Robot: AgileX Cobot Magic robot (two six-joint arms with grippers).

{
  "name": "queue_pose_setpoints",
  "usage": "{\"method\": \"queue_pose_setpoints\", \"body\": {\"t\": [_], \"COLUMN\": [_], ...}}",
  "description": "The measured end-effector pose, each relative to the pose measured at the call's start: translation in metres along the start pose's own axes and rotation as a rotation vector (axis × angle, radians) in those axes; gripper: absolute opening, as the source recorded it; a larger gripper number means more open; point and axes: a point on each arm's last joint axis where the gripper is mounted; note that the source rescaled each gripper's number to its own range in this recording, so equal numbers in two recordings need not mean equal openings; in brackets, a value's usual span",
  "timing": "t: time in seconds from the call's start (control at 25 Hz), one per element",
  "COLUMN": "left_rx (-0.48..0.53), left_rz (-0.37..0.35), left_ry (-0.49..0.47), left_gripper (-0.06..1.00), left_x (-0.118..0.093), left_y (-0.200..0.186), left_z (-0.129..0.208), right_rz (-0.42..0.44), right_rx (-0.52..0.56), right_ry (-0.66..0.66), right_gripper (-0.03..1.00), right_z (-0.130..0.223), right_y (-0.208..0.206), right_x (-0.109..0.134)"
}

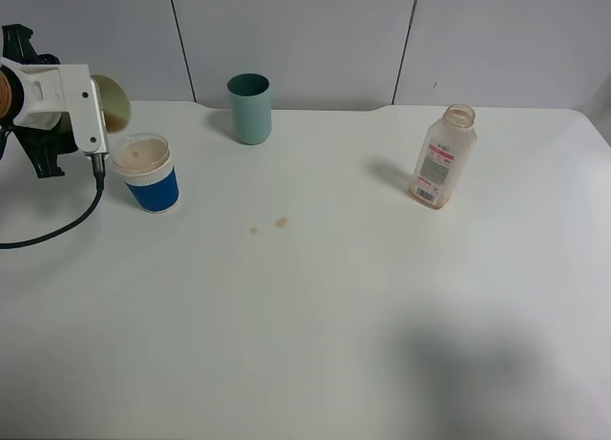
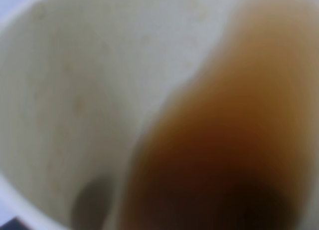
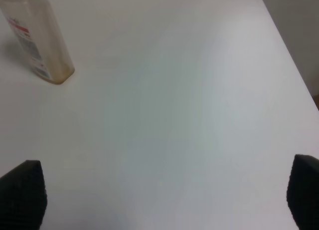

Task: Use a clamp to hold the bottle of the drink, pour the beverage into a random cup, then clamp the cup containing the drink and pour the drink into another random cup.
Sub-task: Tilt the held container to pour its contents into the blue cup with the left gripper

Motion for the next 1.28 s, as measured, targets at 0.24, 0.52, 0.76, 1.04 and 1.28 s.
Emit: {"method": "queue_pose_setpoints", "body": {"t": [0.24,0.52,0.76,1.04,1.28], "left_rx": [0.014,0.035,0.048,0.058,0.065], "left_rz": [0.004,0.007,0.009,0.011,0.012], "left_ry": [0.015,0.028,0.045,0.067,0.074], "left_gripper": [0.00,0.00,0.00,0.00,0.00], "left_x": [-0.0005,-0.0007,-0.0009,-0.0010,-0.0011], "left_y": [0.0001,0.0001,0.0000,0.0000,-0.0001], "left_z": [-0.0001,0.0018,0.0029,0.0038,0.0045], "right_rz": [0.000,0.000,0.000,0.000,0.000], "right_rx": [0.000,0.000,0.000,0.000,0.000], "right_ry": [0.000,0.000,0.000,0.000,0.000], "right_gripper": [0.93,0.93,0.93,0.93,0.93], "right_z": [0.0000,0.0000,0.0000,0.0000,0.0000], "right_y": [0.0000,0.0000,0.0000,0.0000,0.0000], "right_x": [0.0000,0.0000,0.0000,0.0000,0.0000]}}
Point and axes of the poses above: a point on each arm's last joint axis where the gripper is mounted, y pointing out along that axis toward the gripper, x along the wrist's bending axis when the last joint is at zero, z = x × y, and after that the axes turned 3 degrees about y, right-handed
